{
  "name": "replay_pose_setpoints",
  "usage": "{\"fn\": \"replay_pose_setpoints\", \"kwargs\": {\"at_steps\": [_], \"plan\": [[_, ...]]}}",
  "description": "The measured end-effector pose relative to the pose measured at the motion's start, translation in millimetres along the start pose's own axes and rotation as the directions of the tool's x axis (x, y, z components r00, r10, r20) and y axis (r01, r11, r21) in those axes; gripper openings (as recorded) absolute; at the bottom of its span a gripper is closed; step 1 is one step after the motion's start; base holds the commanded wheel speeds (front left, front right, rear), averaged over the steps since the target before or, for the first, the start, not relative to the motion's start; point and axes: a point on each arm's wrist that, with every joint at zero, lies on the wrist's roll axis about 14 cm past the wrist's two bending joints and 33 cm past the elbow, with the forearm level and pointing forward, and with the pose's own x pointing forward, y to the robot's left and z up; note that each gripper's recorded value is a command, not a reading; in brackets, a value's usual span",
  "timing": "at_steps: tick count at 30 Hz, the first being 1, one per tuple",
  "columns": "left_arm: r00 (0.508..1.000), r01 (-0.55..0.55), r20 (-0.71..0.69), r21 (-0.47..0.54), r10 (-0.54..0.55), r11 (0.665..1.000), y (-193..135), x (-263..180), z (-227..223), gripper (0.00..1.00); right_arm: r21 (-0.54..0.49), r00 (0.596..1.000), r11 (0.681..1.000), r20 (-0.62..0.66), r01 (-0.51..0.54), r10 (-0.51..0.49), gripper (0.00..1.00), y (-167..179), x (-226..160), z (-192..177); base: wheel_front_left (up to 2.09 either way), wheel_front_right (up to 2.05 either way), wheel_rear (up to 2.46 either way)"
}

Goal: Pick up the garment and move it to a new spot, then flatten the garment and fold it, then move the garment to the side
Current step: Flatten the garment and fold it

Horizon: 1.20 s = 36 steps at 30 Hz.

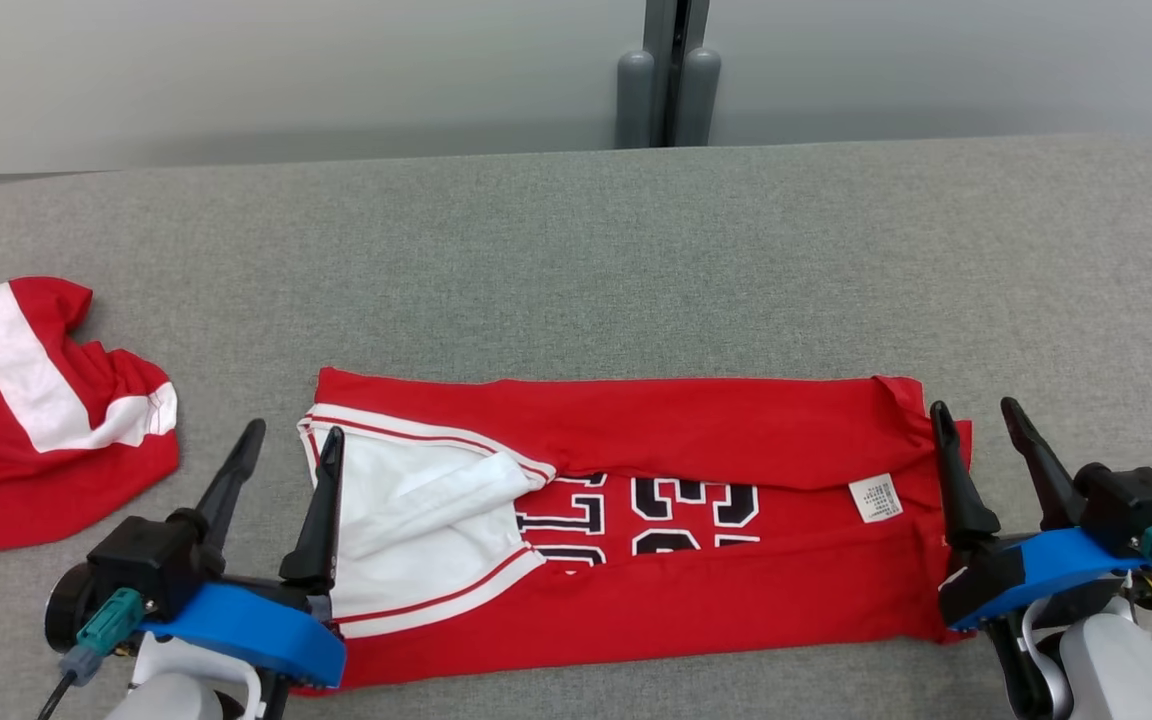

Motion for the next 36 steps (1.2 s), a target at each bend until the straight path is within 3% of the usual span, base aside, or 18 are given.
{"fn": "replay_pose_setpoints", "kwargs": {"at_steps": [5,12,29,30,32,33,36], "plan": [[0.993,-0.064,0.098,0.029,0.06,0.998,10,-2,22,1.0,0.003,1.0,1.0,0.017,0.012,-0.012,1.0,-3,-3,5,0.0,0.0,0.0],[0.961,-0.178,0.223,0.044,0.164,0.983,29,-8,48,1.0,0.029,0.992,0.997,-0.11,0.071,-0.068,1.0,-15,-6,-29,0.0,0.0,0.0],[0.917,-0.328,0.244,0.006,0.317,0.945,64,-25,36,1.0,0.149,0.965,0.985,-0.26,0.087,-0.045,1.0,8,-2,-76,0.0,0.0,0.0],[0.916,-0.331,0.241,0.004,0.321,0.943,64,-26,34,1.0,0.157,0.964,0.984,-0.264,0.086,-0.042,0.86,10,-1,-78,0.0,0.0,0.0],[0.917,-0.334,0.233,0.004,0.324,0.943,65,-27,30,1.0,0.175,0.962,0.981,-0.271,0.088,-0.038,0.11,13,-1,-80,0.0,0.0,0.0],[0.916,-0.336,0.231,0.004,0.326,0.942,65,-27,29,1.0,0.18,0.961,0.979,-0.275,0.091,-0.039,0.0,13,-1,-81,0.0,0.0,0.0],[0.917,-0.339,0.226,0.007,0.329,0.941,68,-28,27,1.0,0.193,0.961,0.977,-0.273,0.089,-0.034,0.0,15,1,-82,0.0,0.0,0.0]]}}
